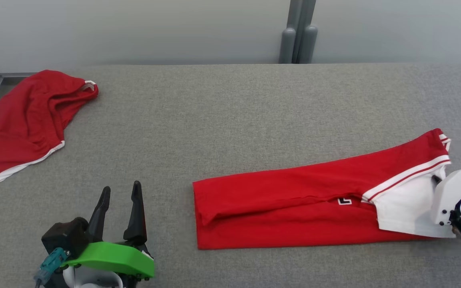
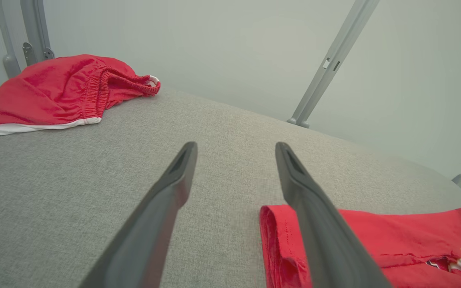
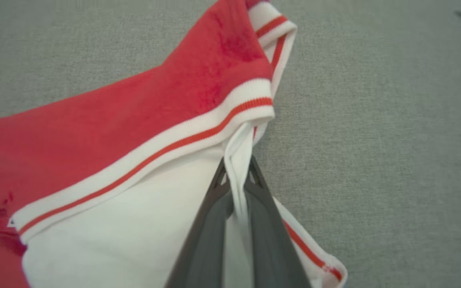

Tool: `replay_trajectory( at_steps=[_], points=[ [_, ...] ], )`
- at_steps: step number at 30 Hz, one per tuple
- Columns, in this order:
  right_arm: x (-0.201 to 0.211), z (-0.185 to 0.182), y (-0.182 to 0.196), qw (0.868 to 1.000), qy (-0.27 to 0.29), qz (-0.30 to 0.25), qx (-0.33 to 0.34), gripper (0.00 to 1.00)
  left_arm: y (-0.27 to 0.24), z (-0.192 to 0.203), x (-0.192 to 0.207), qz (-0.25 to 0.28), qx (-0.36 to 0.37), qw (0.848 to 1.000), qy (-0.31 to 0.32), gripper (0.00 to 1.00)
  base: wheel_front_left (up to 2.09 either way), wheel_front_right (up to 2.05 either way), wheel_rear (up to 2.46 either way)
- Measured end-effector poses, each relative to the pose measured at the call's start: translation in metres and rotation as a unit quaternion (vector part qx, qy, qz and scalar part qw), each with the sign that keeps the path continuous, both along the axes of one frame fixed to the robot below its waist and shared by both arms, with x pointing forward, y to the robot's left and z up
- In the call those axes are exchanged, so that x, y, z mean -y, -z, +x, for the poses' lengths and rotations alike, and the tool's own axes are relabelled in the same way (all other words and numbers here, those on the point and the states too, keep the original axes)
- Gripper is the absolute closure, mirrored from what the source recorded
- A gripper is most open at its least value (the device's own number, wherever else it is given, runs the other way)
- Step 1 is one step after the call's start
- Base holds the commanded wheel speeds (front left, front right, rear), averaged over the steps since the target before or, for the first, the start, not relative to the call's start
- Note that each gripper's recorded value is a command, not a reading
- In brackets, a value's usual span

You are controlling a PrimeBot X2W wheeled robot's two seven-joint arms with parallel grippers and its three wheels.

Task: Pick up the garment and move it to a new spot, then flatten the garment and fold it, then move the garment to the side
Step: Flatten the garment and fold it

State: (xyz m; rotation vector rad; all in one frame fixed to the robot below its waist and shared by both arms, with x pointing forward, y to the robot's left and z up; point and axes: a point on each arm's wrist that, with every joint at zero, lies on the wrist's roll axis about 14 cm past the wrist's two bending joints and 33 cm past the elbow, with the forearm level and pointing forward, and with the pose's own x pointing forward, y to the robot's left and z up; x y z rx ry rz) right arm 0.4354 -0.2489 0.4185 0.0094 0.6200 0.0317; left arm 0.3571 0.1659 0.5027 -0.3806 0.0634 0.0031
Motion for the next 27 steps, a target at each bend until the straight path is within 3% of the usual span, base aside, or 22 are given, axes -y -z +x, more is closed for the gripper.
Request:
replay_trajectory(
  at_steps=[6, 10, 27],
  points=[
    [0.045, -0.002, -0.022, 0.998, 0.046, -0.022, 0.023, 1.00, 0.000, 0.008, 0.013, -0.003, 0.002, 1.000, 0.019, 0.00, 0.00, 0.00, 0.00],
    [0.051, -0.005, -0.028, 0.998, 0.055, -0.021, 0.030, 1.00, -0.001, 0.014, 0.023, -0.005, 0.004, 0.999, 0.034, 0.00, 0.00, 0.00, 0.00],
    [-0.018, -0.010, -0.073, 0.994, -0.010, 0.055, 0.090, 1.00, -0.002, 0.016, 0.037, -0.008, 0.008, 0.998, 0.054, 0.00, 0.00, 0.00, 0.00]
  ],
)
